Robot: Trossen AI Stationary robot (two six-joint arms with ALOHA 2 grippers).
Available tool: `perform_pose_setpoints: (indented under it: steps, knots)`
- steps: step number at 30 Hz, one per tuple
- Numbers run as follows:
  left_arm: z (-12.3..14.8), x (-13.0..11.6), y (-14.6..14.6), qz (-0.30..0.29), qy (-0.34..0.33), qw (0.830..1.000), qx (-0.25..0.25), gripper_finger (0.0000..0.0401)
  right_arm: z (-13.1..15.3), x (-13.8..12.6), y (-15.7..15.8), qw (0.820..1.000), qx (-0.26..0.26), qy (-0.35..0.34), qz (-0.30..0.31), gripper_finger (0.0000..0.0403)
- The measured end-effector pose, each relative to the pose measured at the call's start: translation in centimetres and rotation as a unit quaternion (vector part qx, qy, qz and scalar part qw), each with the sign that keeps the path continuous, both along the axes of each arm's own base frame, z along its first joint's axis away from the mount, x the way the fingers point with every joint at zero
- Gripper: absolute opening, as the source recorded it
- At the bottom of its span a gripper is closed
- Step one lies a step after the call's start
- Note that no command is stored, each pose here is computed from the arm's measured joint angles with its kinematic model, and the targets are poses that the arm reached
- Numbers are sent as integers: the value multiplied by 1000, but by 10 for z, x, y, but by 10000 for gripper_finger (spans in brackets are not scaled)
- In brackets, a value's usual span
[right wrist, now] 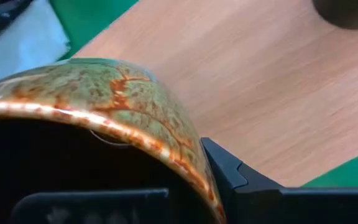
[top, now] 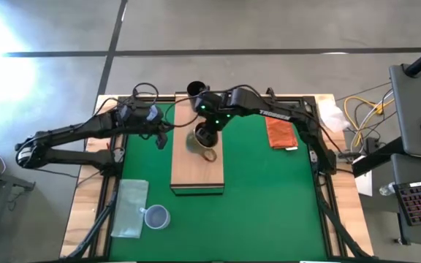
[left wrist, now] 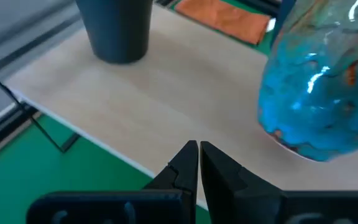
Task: Stack small to large cups/mugs on shelf
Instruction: Put the brown-blue mug on the shelf
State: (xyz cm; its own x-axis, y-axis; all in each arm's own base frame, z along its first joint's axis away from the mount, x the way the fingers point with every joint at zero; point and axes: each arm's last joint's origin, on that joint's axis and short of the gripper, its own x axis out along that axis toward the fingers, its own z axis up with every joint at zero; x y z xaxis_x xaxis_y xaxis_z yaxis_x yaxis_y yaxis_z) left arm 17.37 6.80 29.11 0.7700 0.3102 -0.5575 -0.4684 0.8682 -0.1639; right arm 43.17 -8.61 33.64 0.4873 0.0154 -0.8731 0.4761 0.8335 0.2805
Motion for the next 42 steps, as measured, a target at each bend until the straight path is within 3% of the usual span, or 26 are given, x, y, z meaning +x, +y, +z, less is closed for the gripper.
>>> perform_pose_setpoints:
  steps: [6, 12, 21, 30, 42]
  knots:
    - [-12, 16, 5, -16, 18, 1000, -12, 3, 12, 7, -4, 998, -26, -56, -7, 26]
    - [-8, 33, 10, -45, -19, 999, -5, 3, 14, 7, -13, 998, -29, -60, -18, 26]
    - [-6, 27, 6, -47, -15, 999, -7, 3, 10, -1, -29, 998, -45, -29, -41, 26]
    - [11, 18, 0, -61, -72, 995, 12, 3, 9, -2, -41, 996, -55, -29, -59, 26]
    - [-5, 37, 4, -79, -54, 995, -4, 3, 8, -2, -39, 998, -36, -31, -51, 40]
